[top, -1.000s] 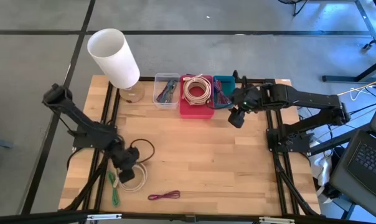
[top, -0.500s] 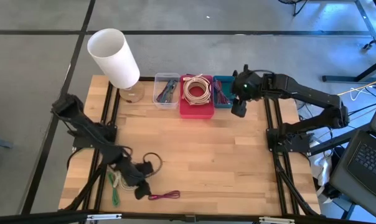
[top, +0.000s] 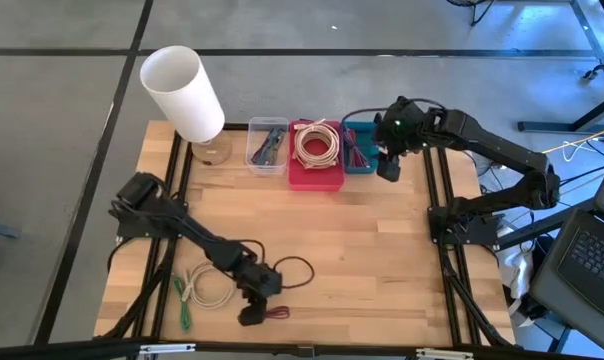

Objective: Pick & Place USB Port
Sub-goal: Put the pink and black charger cable into the white bin, then put the brown HDMI cable into the red bin

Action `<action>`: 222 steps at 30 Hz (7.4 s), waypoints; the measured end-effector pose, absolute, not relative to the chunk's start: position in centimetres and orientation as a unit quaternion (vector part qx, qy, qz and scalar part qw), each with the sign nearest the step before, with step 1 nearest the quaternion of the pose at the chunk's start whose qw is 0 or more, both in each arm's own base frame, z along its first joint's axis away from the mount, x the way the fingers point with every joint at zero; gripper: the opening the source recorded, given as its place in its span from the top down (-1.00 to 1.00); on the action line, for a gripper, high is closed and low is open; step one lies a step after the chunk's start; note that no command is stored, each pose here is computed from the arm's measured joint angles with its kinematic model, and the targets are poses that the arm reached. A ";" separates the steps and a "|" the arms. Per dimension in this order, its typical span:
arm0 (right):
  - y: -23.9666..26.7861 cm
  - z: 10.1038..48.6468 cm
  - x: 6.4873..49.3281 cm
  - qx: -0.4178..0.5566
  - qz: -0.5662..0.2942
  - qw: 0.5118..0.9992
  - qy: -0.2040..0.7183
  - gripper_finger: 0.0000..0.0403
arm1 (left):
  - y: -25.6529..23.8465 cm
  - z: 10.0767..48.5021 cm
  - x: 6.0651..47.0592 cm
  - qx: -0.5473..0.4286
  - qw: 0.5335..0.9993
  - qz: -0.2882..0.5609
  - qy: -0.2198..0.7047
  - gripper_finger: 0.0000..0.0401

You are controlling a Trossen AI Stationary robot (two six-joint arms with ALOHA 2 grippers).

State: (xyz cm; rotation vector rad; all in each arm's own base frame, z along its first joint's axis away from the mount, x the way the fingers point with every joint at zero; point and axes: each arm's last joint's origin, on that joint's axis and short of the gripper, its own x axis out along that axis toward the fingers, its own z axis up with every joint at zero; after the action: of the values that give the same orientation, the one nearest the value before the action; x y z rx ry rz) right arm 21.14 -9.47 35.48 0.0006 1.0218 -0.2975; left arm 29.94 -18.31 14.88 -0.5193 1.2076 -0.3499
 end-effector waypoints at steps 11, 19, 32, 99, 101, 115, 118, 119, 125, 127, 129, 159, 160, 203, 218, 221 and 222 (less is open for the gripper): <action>-9.7 35.7 21.3 0.055 -0.175 0.867 0.464 0.04 | -20.2 12.8 28.8 -0.185 0.764 -0.154 0.599 -0.05; -9.7 35.7 21.3 0.103 -0.201 0.864 0.450 0.04 | -22.1 12.6 27.3 -0.115 0.801 -0.135 0.572 0.26; -8.0 35.6 21.8 0.149 -0.201 0.856 0.452 0.04 | -21.1 14.4 28.1 -0.141 0.826 -0.066 0.541 0.97; -2.9 42.4 20.6 0.110 -0.089 0.974 0.176 0.04 | 15.6 38.2 26.7 -0.231 0.876 0.412 0.100 0.98; -2.9 42.4 20.6 0.110 -0.089 0.974 0.176 0.04 | 16.2 37.7 26.1 -0.244 0.860 0.431 0.118 0.98; -2.8 41.7 21.3 0.111 -0.088 0.969 0.200 0.04 | 19.8 31.2 27.2 -0.315 0.786 0.464 0.260 0.98; -2.7 41.5 21.4 0.111 -0.085 0.968 0.208 0.04 | 20.3 29.5 27.8 -0.320 0.772 0.464 0.293 0.98; -2.6 41.5 21.4 0.111 -0.084 0.968 0.210 0.04 | 20.4 29.0 28.0 -0.324 0.769 0.460 0.303 0.98; -2.4 41.4 21.4 0.112 -0.081 0.967 0.214 0.04 | 21.1 26.3 29.2 -0.333 0.752 0.454 0.342 0.98; -2.4 41.4 21.3 0.113 -0.081 0.966 0.218 0.04 | 21.3 25.5 29.5 -0.336 0.747 0.452 0.353 0.98; -2.4 41.3 21.3 0.114 -0.082 0.965 0.222 0.04 | 21.5 24.8 29.7 -0.336 0.743 0.452 0.362 0.98; -2.4 40.9 21.1 0.112 -0.083 0.960 0.244 0.04 | 23.3 18.2 30.2 -0.375 0.674 0.443 0.457 0.98; -2.4 40.9 21.1 0.112 -0.083 0.960 0.244 0.04 | 23.4 17.8 30.3 -0.376 0.672 0.440 0.462 0.98; -2.3 40.5 19.5 0.123 -0.096 0.946 0.285 0.04 | 10.4 29.3 29.3 -0.305 0.798 0.296 0.428 0.08; -2.3 40.8 18.9 0.088 -0.099 0.951 0.278 0.04 | -9.3 24.9 23.6 -0.414 0.723 0.281 0.477 0.09; -2.3 40.8 18.9 0.081 -0.096 0.952 0.279 0.04 | -11.4 23.3 22.4 -0.374 0.726 0.264 0.513 0.09; -2.3 40.8 18.9 0.081 -0.096 0.952 0.279 0.04 | -12.0 22.8 22.0 -0.358 0.729 0.251 0.527 0.09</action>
State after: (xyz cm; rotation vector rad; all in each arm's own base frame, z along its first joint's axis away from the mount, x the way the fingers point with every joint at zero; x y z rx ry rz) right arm 18.94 -2.27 40.82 0.1643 0.5672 -0.1953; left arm 22.03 -12.04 22.84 -0.7887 1.1612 0.5533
